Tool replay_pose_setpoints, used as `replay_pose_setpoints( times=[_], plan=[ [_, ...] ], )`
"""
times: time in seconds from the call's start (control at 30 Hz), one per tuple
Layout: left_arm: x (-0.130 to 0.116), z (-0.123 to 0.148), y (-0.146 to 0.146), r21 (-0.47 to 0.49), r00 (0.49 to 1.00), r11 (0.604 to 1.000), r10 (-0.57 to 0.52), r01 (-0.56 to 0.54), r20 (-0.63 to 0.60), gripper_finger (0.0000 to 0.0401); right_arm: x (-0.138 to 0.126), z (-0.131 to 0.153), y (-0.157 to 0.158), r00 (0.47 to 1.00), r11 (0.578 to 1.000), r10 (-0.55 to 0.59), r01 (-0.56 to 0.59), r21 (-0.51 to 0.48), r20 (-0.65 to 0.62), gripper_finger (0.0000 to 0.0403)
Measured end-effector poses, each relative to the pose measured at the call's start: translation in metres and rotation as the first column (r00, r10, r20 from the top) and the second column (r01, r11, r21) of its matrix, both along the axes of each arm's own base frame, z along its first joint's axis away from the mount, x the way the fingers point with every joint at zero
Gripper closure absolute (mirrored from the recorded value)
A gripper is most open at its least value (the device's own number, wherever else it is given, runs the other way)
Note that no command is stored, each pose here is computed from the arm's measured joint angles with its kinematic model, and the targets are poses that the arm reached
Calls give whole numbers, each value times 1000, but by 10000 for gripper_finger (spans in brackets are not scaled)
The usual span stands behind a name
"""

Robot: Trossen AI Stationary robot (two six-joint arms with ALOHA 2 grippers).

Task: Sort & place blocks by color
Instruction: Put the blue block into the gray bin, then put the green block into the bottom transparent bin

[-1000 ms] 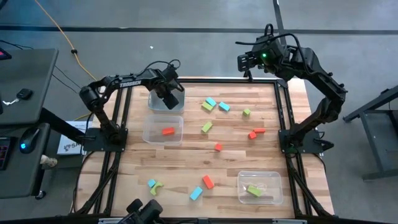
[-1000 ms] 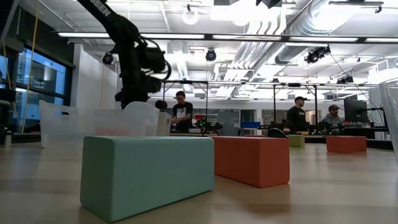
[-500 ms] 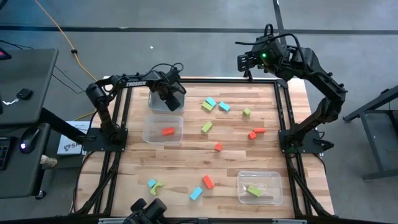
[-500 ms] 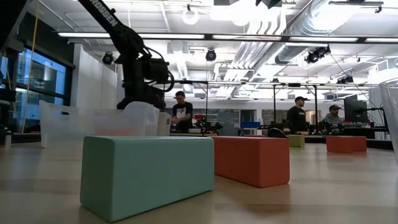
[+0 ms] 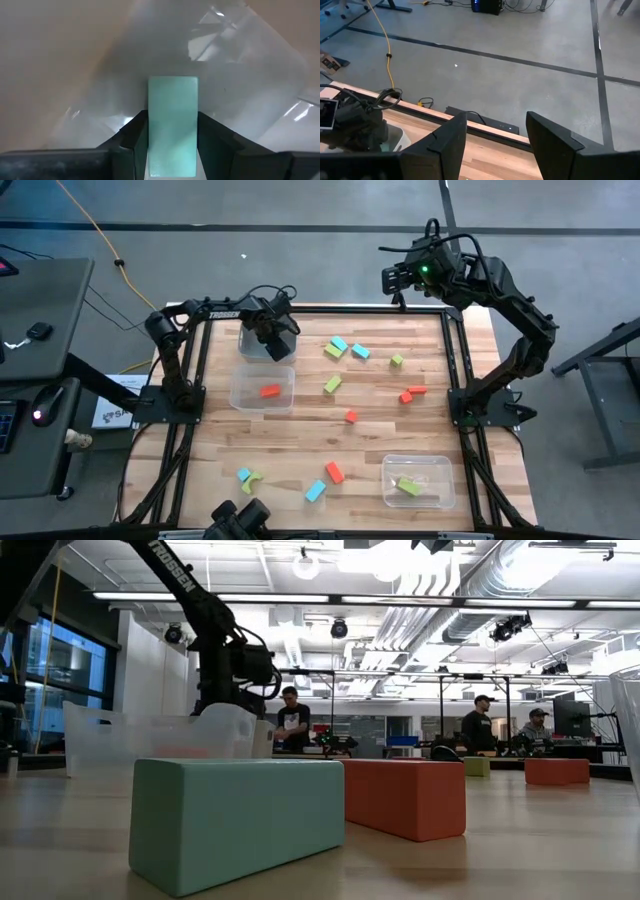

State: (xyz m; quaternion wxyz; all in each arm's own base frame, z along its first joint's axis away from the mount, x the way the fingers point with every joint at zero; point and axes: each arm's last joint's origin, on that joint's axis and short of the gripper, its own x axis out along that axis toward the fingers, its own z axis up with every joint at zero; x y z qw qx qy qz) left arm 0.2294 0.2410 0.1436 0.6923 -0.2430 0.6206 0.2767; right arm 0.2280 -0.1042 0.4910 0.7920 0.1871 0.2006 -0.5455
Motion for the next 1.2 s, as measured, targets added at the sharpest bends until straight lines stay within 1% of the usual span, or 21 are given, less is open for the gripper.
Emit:
replay_pose_setpoints(
  times=[0.27, 0.67, 0.83, 1.1, 1.2],
  plan=[
    [0, 1, 0, 0, 1000, 1000, 6, -6, 7, 262, 0, 0, 0, 1000, 1000, -1, 1, -2, -2, 205],
    [0, 3, 0, -6, 1000, 1000, -2, 2, 4, 227, 0, 0, 0, 1000, 1000, -1, 1, -3, -3, 205],
    [5, 20, 5, -14, 1000, 1000, -17, 17, -1, 226, 0, 0, 0, 1000, 1000, 0, 0, -3, -3, 205],
    [12, 53, 13, -5, 999, 999, -52, 52, -2, 226, 0, 0, 0, 997, 999, 48, -50, -22, -65, 205],
    [15, 67, 16, 4, 998, 998, -56, 56, 5, 226, 0, 0, 0, 996, 997, 70, -70, -8, -63, 205]
  ],
)
